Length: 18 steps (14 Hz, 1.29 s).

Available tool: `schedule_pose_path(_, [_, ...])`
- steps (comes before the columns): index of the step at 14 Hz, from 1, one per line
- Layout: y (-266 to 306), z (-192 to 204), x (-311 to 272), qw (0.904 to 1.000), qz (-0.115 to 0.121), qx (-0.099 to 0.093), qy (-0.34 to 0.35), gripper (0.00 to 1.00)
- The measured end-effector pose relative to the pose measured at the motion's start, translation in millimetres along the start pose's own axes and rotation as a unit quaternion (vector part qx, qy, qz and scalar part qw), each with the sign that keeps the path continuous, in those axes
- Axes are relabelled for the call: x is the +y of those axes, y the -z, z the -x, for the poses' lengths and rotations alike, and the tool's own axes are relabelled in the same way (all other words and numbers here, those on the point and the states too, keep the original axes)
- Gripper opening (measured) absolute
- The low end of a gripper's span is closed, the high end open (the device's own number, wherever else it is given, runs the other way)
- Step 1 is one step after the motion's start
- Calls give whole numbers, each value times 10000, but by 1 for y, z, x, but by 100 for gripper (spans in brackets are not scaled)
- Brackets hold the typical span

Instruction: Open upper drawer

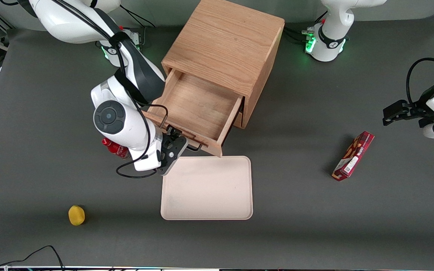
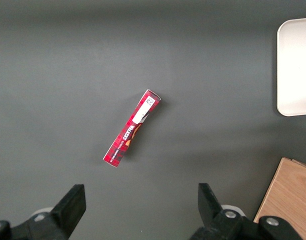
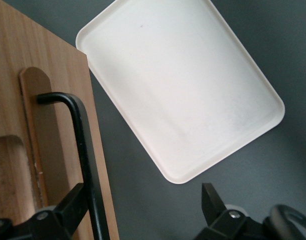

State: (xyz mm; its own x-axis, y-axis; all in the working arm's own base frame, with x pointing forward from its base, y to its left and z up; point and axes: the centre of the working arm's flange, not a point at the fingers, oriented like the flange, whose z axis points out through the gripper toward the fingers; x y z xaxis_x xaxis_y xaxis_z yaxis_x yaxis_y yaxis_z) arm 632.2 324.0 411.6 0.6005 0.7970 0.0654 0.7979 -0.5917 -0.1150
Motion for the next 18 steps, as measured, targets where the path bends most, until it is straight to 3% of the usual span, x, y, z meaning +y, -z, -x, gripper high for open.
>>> schedule_pose_path(18, [18, 6, 46, 9988, 424, 92, -210, 100])
